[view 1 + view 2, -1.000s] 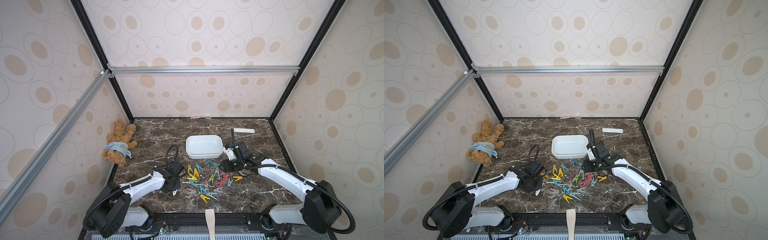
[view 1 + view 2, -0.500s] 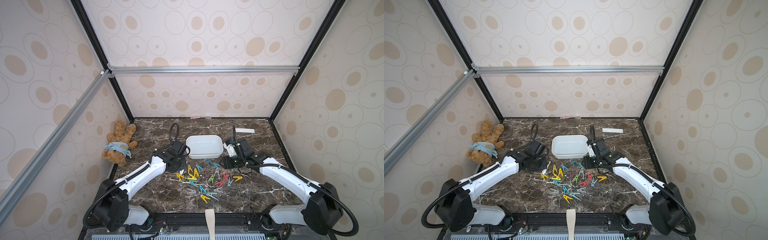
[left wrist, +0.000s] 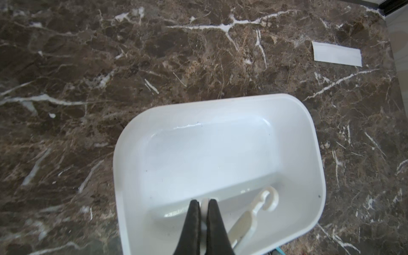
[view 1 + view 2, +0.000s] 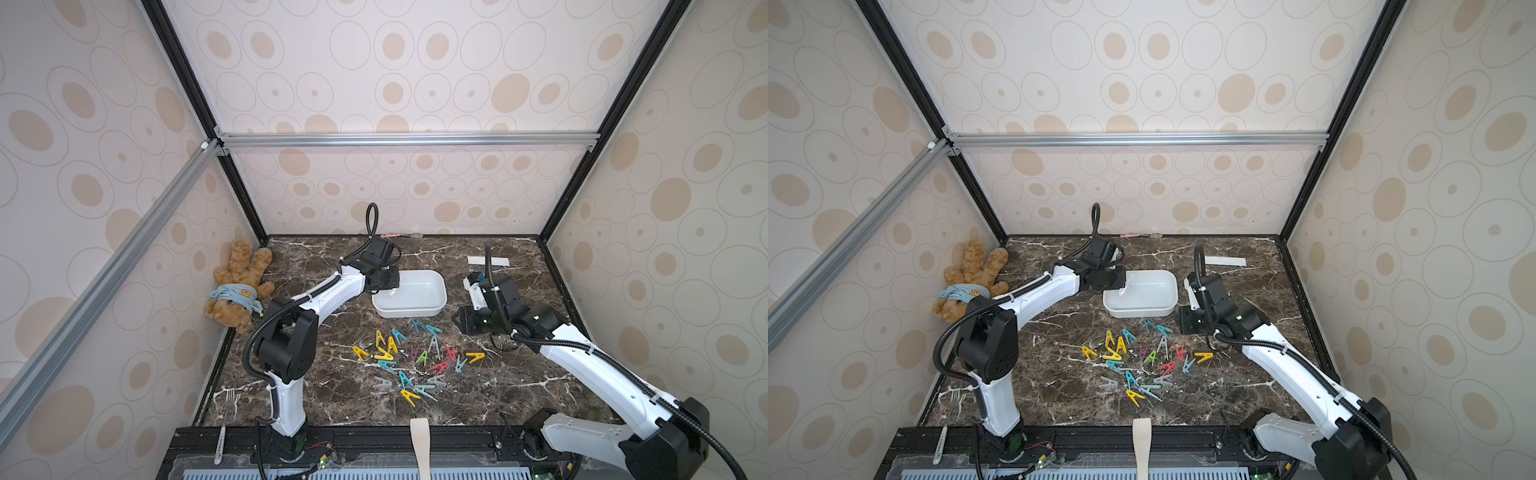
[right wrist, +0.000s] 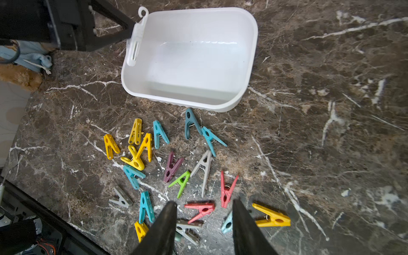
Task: Put the clothespins into the storage box
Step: Place the clothespin in the storage box, then pick up the clothespin from the center of the board.
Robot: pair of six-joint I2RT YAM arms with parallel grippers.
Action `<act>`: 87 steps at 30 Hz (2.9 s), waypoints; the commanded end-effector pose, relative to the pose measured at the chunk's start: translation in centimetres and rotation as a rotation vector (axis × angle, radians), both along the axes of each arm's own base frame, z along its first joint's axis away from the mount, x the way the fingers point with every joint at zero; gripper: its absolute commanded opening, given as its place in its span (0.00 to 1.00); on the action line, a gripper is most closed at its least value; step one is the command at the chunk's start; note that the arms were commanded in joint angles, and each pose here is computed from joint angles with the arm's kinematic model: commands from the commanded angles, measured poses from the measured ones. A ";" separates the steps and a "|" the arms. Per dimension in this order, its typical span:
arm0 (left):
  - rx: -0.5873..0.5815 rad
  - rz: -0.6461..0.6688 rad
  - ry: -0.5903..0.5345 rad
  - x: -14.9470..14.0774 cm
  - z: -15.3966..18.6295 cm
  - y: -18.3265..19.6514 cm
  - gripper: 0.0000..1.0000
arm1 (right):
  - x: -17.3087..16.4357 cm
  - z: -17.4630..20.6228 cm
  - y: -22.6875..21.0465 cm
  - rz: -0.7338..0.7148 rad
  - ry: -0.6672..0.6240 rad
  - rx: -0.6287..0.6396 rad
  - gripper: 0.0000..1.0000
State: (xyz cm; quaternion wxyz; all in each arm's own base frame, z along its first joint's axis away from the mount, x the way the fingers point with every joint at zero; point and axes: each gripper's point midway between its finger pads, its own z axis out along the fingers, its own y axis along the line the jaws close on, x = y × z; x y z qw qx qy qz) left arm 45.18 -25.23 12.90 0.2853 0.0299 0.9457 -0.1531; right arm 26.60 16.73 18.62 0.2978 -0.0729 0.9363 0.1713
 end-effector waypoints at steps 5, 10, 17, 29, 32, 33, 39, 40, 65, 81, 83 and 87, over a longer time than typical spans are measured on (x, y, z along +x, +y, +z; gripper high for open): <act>0.064 -0.046 -0.011 3.2 -2.5 -0.9 0.00 | -2.5 -3.6 -4.1 -0.152 0.111 -0.065 0.45; 0.089 -0.051 0.014 4.0 -4.7 -1.0 0.00 | -3.4 -5.4 -5.2 -0.203 0.155 -0.044 0.47; 0.083 -0.056 0.027 4.4 -5.6 -1.4 0.06 | -3.6 -6.9 -5.6 -0.222 0.196 -0.050 0.49; 0.054 -0.072 -0.028 4.6 -2.1 -1.7 0.28 | -4.1 -8.0 -6.1 -0.248 0.229 -0.053 0.49; 0.042 -0.080 -0.069 4.1 0.3 -1.4 0.34 | -4.6 -8.3 -6.4 -0.266 0.247 -0.059 0.49; 0.033 -0.085 -0.088 3.8 1.4 -1.3 0.34 | -4.7 -8.5 -6.5 -0.275 0.256 -0.060 0.48; -0.001 -0.125 -0.171 1.4 6.1 -0.5 0.45 | -6.2 -10.9 -7.1 -0.371 0.332 -0.033 0.48; 0.002 -0.125 -0.176 1.1 6.4 -0.3 0.46 | -6.2 -11.2 -7.1 -0.389 0.330 -0.020 0.48; -0.097 -0.059 -0.235 -5.1 6.9 4.4 0.50 | -3.7 -15.3 -6.4 -0.491 0.429 -0.065 0.43; -0.102 -0.045 -0.247 -5.7 6.9 5.4 0.50 | -2.8 -16.4 -6.4 -0.467 0.450 -0.110 0.37; -0.102 -0.043 -0.246 -5.7 6.9 5.5 0.50 | -3.1 -16.4 -6.6 -0.470 0.449 -0.116 0.38; -0.103 -0.041 -0.244 -5.7 6.8 5.6 0.50 | -3.5 -16.6 -7.0 -0.460 0.453 -0.136 0.37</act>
